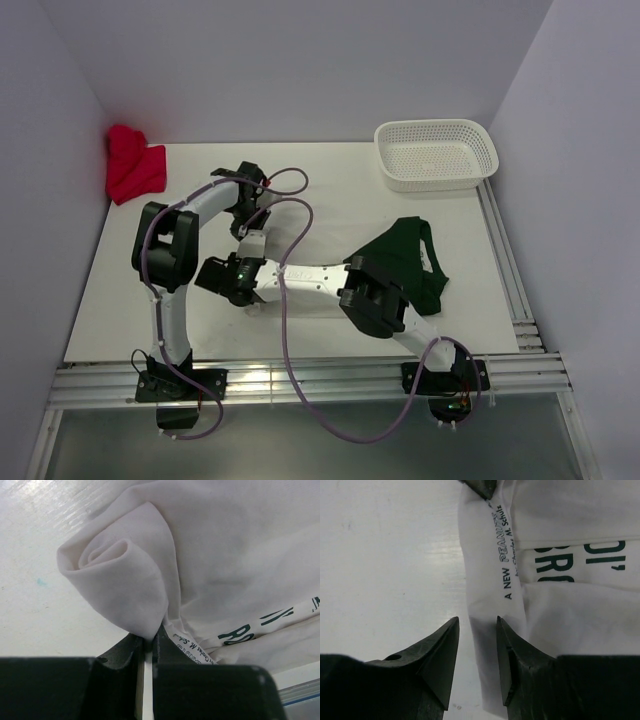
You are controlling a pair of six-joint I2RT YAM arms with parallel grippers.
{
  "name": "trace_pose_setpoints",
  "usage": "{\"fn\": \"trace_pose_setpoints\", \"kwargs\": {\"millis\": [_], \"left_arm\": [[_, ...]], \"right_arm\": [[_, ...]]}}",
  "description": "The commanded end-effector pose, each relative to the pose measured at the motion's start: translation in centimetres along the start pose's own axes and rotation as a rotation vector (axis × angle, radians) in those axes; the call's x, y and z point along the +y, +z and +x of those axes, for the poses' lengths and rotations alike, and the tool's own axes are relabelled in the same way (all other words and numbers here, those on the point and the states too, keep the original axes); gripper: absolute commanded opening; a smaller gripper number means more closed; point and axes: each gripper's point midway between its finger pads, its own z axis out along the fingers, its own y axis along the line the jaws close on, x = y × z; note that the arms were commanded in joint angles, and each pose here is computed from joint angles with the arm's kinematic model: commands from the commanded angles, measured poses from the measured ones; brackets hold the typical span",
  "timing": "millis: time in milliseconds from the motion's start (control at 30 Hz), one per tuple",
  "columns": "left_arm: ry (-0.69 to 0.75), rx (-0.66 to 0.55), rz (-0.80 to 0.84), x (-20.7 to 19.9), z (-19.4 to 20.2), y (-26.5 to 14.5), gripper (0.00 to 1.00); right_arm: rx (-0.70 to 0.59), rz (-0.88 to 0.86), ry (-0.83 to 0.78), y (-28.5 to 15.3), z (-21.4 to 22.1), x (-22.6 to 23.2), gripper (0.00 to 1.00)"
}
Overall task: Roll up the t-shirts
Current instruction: Roll the tshirt
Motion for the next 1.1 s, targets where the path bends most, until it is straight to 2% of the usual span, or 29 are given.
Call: {"fn": "trace_pose_setpoints", "kwargs": {"millis": [0, 833, 867, 967, 1000, 1067], "left_arm": [[0.016, -0.018, -0.028, 0.1, -1.0, -0.5, 0.0], [0.023, -0.001, -0.041, -0.2, -1.1, 0.2, 0.0], [0.023, -0.002, -0.044, -0.1, -1.1, 0.2, 0.0], [0.023, -0.003, -0.055, 0.0, -1.3, 0.1, 0.01], [0.024, -0.008, -0.058, 0.1, -1.4, 0.0, 0.02], [0.023, -0.009, -0.057, 0.0, -1.6, -0.1, 0.08]], "right_arm": [[-0.038, 0.009, -0.028, -1.3, -0.4, 0.4, 0.44], [0.094, 0.109, -0.122, -0.7, 5.8, -1.7, 0.47], [0.103, 0.111, -0.117, -0.7, 5.9, -1.8, 0.46], [0.116, 0.108, -0.108, -0.6, 6.6, -2.2, 0.3], [0.116, 0.057, -0.072, -1.1, 6.1, -1.1, 0.22], [0.13, 0.016, -0.045, -1.5, 6.2, -1.4, 0.16]]}}
